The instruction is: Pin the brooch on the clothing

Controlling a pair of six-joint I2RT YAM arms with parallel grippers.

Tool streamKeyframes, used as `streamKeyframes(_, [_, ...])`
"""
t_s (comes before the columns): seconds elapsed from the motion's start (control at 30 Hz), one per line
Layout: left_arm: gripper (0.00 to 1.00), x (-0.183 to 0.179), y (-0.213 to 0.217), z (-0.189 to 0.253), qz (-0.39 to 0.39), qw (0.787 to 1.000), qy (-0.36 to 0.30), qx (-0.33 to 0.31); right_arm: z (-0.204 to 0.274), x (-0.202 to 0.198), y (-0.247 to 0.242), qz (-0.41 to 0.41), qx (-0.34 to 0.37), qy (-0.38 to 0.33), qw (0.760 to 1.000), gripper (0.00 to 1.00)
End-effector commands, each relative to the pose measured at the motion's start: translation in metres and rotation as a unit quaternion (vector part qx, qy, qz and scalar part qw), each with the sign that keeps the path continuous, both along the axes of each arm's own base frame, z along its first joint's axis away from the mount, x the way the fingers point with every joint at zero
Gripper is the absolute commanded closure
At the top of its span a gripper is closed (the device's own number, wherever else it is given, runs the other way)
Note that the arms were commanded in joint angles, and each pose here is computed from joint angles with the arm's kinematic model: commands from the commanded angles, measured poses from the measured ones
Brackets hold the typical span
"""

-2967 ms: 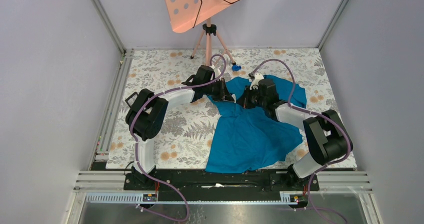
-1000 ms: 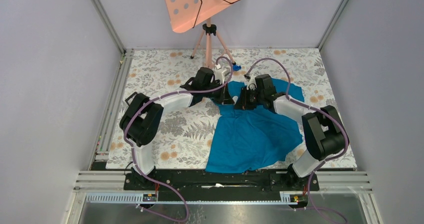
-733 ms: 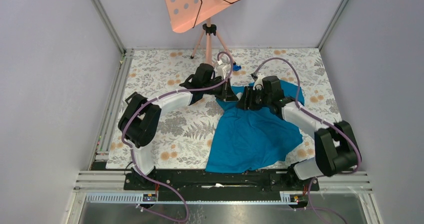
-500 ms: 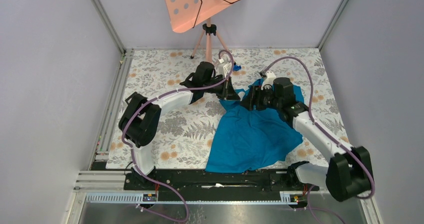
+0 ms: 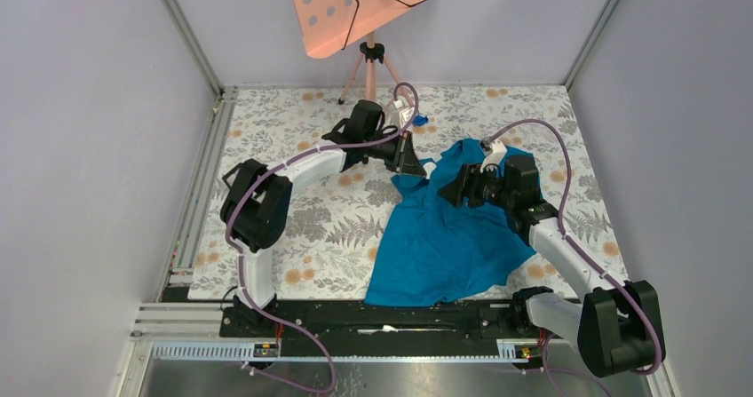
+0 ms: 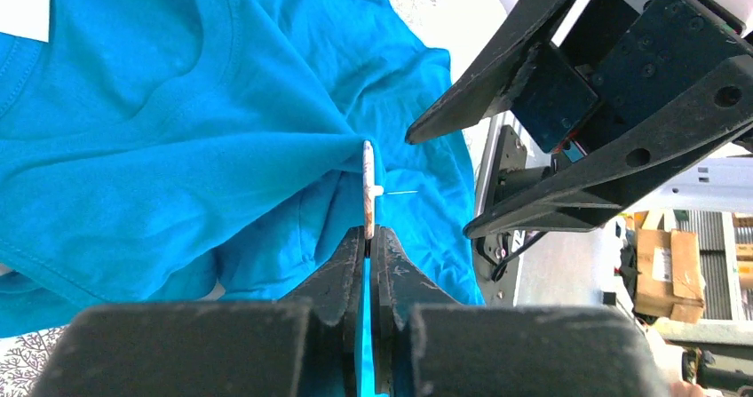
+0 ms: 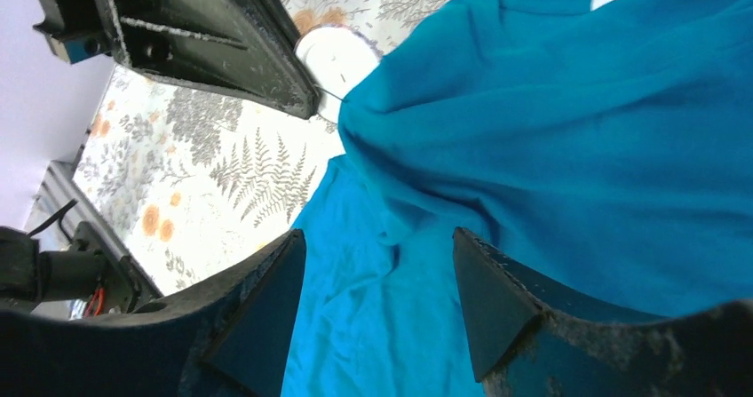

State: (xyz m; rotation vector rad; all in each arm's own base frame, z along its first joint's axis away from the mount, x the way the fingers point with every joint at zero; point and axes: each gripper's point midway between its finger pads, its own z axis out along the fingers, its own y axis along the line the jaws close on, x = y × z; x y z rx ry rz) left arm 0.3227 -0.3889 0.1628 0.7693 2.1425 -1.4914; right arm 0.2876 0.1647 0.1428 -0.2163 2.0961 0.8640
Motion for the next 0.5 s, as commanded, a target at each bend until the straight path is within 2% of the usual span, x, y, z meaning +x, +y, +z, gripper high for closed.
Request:
streamKeyframes(0.0, [1.00, -0.005, -0.001, 0.022, -0.059, 0.998, -0.025, -0.023, 0.026, 0.012, 0.014, 0.032, 0.041, -0.061, 0.997, 0.34])
streamKeyframes(0.07, [1.00, -0.009, 0.001, 0.022, -0.074, 0.997, -0.025, -0.025, 0.026, 0.016, 0.015, 0.033, 0.043, -0.066, 0.996, 0.44])
streamKeyframes(0.13, [1.00, -0.011, 0.003, 0.022, -0.088, 0.995, -0.023, -0.028, 0.026, 0.019, 0.016, 0.036, 0.045, -0.068, 0.996, 0.47])
streamKeyframes(0.47, [1.00, -0.018, 0.007, 0.029, -0.121, 0.991, -0.007, -0.052, 0.023, 0.024, 0.021, 0.060, 0.045, -0.066, 0.995, 0.45])
